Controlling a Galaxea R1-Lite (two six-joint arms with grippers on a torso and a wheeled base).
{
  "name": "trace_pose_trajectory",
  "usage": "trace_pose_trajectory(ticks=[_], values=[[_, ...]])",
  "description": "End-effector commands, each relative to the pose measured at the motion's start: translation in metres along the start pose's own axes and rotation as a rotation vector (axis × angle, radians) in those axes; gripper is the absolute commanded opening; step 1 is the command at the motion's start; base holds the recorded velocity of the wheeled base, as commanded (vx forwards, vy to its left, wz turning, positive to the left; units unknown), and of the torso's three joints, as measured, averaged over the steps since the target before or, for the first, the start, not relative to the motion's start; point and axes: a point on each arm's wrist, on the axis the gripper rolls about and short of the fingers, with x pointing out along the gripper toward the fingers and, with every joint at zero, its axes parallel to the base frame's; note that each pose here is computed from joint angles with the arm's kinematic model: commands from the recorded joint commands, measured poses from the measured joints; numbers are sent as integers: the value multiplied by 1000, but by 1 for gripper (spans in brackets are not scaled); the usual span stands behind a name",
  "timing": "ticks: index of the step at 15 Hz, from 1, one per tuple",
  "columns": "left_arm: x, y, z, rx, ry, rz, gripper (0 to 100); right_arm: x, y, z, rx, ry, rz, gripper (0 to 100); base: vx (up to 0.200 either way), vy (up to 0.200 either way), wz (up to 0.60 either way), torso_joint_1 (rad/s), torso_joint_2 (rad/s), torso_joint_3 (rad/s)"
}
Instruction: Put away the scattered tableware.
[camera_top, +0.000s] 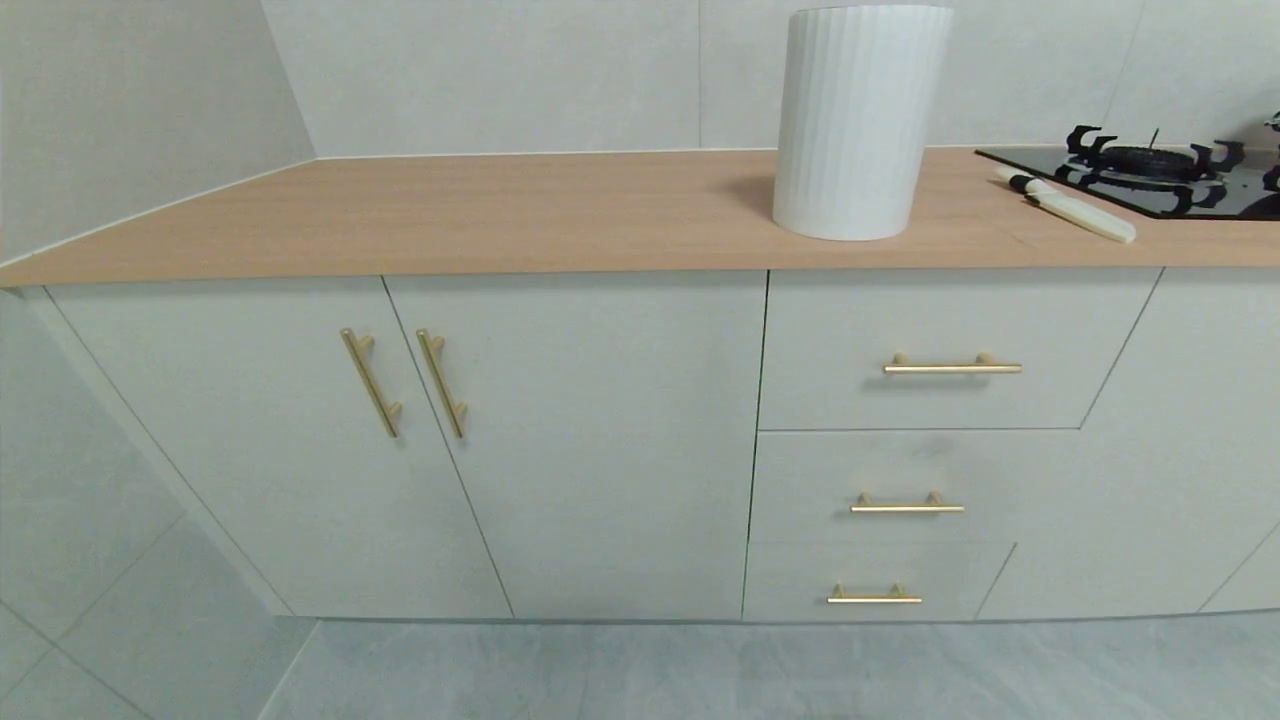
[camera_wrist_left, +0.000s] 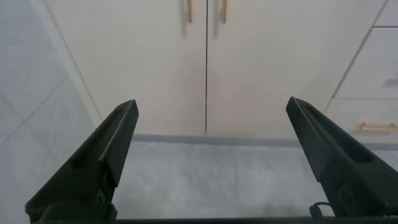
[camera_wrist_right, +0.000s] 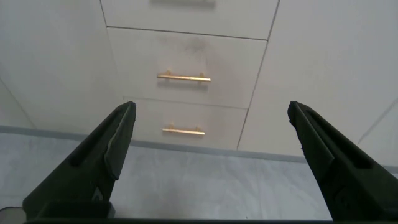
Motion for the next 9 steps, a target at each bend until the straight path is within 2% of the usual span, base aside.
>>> trace_pose_trajectory(ticks=[1, 9], values=[[0, 0, 0, -1, 0, 1, 100, 0, 0, 0, -1, 2, 1, 100, 200, 0, 0, 7, -2, 2], [0, 0, 0, -1, 0, 1, 100, 0, 0, 0, -1, 2, 0, 100, 200, 0, 0, 2, 0, 3]])
